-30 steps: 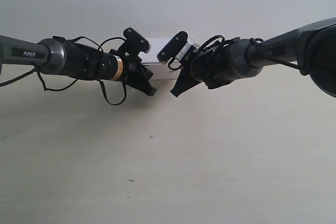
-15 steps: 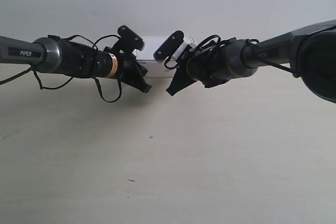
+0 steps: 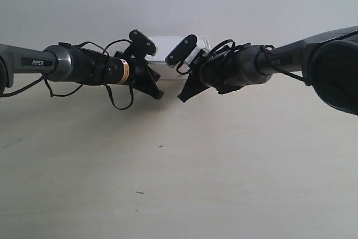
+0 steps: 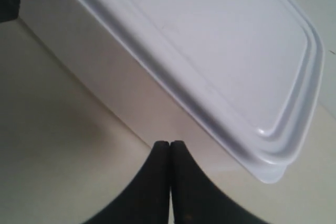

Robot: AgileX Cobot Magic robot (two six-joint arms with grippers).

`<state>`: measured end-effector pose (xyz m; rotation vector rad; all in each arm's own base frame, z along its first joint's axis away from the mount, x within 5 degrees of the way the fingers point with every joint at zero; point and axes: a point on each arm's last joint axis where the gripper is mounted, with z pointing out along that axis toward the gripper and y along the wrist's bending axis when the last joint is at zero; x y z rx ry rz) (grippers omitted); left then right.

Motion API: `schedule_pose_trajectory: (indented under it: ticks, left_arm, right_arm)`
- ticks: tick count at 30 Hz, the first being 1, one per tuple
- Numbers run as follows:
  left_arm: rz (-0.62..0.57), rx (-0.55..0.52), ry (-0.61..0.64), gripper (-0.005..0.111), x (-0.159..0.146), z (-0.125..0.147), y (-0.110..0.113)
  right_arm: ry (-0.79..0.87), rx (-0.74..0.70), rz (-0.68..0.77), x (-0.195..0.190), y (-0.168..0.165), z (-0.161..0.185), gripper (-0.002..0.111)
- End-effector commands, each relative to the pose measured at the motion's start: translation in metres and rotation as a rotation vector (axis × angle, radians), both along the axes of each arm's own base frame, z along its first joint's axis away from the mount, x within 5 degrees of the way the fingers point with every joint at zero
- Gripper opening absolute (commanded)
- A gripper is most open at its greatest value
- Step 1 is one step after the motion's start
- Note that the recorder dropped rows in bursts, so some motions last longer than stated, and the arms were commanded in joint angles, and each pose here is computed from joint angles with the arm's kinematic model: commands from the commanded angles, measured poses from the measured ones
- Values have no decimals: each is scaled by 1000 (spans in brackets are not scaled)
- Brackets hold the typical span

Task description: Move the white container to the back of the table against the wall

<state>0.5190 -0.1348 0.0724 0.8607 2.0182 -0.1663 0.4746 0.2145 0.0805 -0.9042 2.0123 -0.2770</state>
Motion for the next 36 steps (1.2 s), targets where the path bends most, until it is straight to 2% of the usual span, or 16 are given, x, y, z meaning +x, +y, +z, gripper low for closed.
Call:
schedule_pose_trajectory:
  ticks: [1, 11, 16, 22, 36]
  left_arm:
    - [19, -11, -16, 0, 7, 2, 7]
    - [19, -30, -25, 0, 16, -6, 10]
    - [15, -38, -50, 0, 20, 1, 9]
    - [9, -43, -51, 0, 20, 2, 8]
    - [-5, -43, -52, 0, 20, 2, 7]
  right_arm:
    - [-24, 14, -9, 8, 0, 4, 0]
    - [-46, 29, -6, 12, 2, 12, 0]
    - [-51, 31, -10, 15, 2, 11, 0]
    - [-58, -20, -24, 18, -1, 0, 0]
    - [-112, -46, -37, 28, 0, 7, 0]
